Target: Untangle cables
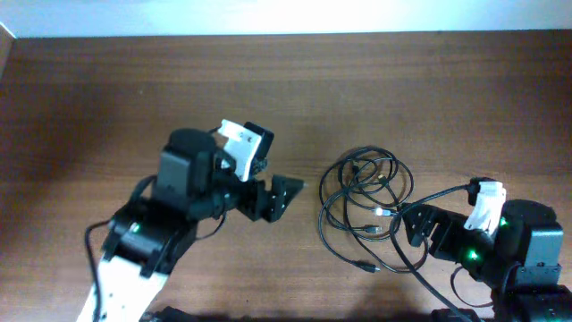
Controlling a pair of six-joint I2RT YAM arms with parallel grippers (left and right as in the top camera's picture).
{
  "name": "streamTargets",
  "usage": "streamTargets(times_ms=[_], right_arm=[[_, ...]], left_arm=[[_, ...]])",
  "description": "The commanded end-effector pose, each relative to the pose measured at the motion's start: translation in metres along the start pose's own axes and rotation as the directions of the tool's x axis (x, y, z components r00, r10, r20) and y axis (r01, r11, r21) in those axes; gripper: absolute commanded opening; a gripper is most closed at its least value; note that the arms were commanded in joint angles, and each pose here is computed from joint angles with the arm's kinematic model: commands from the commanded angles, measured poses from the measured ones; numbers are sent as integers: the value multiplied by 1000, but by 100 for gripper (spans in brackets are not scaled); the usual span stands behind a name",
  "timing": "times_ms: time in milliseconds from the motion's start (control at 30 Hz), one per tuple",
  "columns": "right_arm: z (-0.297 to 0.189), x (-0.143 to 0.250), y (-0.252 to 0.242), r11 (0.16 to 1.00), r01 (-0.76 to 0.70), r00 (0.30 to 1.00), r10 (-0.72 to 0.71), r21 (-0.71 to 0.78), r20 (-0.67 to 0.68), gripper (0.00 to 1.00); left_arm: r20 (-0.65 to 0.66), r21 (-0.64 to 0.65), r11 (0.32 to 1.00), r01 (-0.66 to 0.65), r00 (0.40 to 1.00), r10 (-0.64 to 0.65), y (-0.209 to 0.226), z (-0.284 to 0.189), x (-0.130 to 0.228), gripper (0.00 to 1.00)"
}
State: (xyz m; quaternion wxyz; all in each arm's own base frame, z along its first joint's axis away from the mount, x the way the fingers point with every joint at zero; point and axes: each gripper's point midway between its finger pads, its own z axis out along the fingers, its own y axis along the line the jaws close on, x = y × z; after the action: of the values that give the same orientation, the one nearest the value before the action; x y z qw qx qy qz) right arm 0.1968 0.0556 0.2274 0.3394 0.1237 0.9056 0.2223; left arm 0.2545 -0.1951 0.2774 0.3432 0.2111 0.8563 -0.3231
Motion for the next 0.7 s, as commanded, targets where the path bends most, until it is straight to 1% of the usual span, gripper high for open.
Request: streamTargets(times_ms=[0, 100, 200, 367, 467, 567, 600, 633, 667], right_arm=[[-5, -2, -34, 972, -144, 989, 136, 185, 58, 99], [-8, 1, -46, 953, -175, 984, 162, 247, 69, 99], [-12, 4, -58, 924, -227, 974, 209, 306, 91, 99], [-12, 5, -59, 922, -228, 974, 210, 314, 91, 99], [-12, 6, -59, 921, -227, 974, 210, 316, 88, 99], [-12, 6, -60, 921, -227, 974, 211, 317, 86, 99], [-12, 7, -60, 920, -227, 974, 212, 319, 83, 99], [-12, 8, -60, 919, -227, 974, 213, 322, 79, 99], [-13, 10, -61, 918, -227, 974, 215, 325, 75, 100]], left_arm=[[-116, 21, 999, -42, 992, 44, 9, 34, 17, 93], [-231, 84, 991, -108, 965, 125, 6, 77, 40, 100], [-276, 132, 977, -167, 941, 198, 1, 115, 54, 99], [-307, 178, 965, -190, 922, 238, -2, 168, 73, 99], [-333, 206, 957, -202, 906, 263, -9, 188, 88, 100], [-392, 153, 966, -211, 884, 255, 5, 204, 107, 99], [-409, 152, 967, -203, 878, 248, 8, 208, 113, 98], [-418, 151, 969, -198, 875, 244, 10, 209, 116, 93], [-419, 151, 969, -197, 875, 243, 10, 210, 117, 84]])
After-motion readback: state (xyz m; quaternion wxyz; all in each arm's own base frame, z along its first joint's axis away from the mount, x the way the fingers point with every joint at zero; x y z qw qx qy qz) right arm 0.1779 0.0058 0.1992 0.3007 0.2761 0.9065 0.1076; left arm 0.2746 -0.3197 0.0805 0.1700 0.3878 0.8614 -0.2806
